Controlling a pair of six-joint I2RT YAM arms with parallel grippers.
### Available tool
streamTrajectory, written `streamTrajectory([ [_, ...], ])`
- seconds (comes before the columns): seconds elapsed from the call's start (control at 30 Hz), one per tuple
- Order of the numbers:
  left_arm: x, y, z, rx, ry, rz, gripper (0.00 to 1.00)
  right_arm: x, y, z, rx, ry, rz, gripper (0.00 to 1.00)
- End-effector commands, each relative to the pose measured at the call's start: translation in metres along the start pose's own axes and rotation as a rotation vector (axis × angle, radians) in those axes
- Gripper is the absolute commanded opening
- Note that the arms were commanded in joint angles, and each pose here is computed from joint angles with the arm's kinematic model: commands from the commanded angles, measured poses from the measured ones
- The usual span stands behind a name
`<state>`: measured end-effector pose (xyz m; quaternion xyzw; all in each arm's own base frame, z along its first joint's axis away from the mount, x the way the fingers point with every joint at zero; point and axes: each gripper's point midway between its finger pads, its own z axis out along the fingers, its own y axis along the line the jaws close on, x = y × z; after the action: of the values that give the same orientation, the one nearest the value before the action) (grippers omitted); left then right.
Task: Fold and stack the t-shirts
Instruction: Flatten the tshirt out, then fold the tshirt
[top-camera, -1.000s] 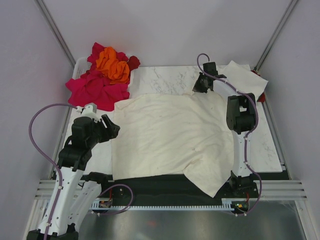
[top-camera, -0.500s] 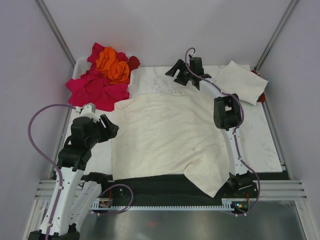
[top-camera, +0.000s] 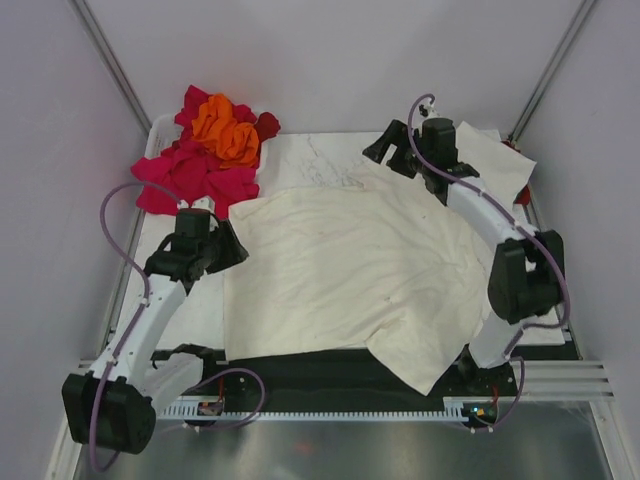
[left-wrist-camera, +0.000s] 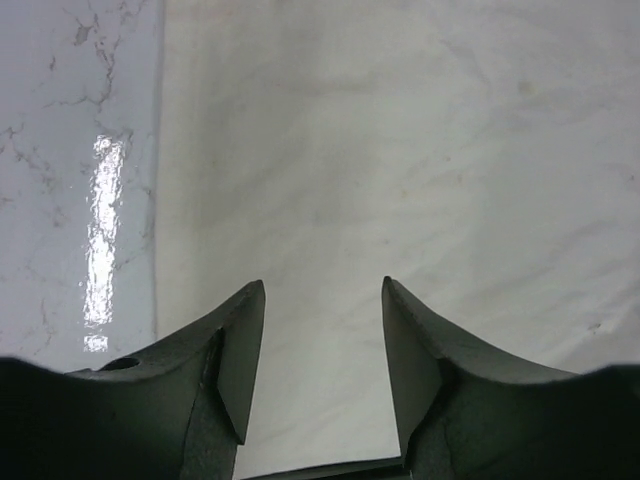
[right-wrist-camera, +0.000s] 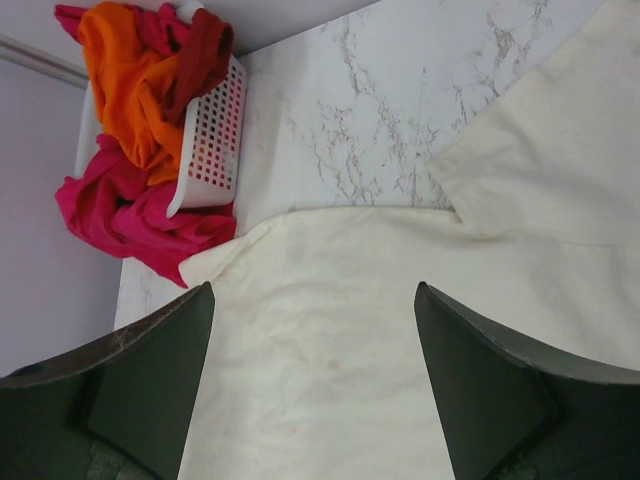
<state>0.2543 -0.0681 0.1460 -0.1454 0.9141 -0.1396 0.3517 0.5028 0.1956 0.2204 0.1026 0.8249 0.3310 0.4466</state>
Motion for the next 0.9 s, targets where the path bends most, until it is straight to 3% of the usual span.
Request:
streamTrajectory([
  [0.0, -0.034, -0.021, 0.029, 0.019, -0.064, -0.043, 0.56, 0.024, -0.011, -0.041, 0.031, 0.007, -0.051, 0.90],
  [0.1, -0.044, -0.035, 0.043, 0.024, -0.029, -0.038, 0.51, 0.047, -0.013, -0.086, 0.037, 0.031, -0.076, 0.90],
  [0.2, -0.035, -0.045, 0.037, 0.029, -0.031, -0.023, 0.53, 0.059, -0.039, -0.135, 0.183, 0.011, -0.142, 0.91],
  [0.27, -0.009, -0.048, 0.031, 0.031, 0.004, -0.010, 0.56, 0.049, -0.057, -0.169, 0.308, -0.072, -0.181, 0.92],
  [0.37, 0.040, -0.050, 0.012, 0.005, 0.091, 0.032, 0.58, 0.065, -0.087, -0.198, 0.450, -0.064, -0.182, 0.96],
  [0.53, 0.107, -0.054, -0.022, -0.050, 0.279, 0.130, 0.59, 0.123, -0.106, -0.215, 0.509, 0.116, -0.086, 0.97],
  [0.67, 0.088, -0.053, -0.042, -0.051, 0.221, 0.219, 0.61, 0.213, -0.067, -0.234, 0.404, 0.329, -0.096, 0.97],
  [0.87, 0.063, -0.052, -0.048, -0.044, 0.121, 0.315, 0.65, 0.291, -0.048, -0.302, 0.432, 0.501, -0.261, 0.95],
])
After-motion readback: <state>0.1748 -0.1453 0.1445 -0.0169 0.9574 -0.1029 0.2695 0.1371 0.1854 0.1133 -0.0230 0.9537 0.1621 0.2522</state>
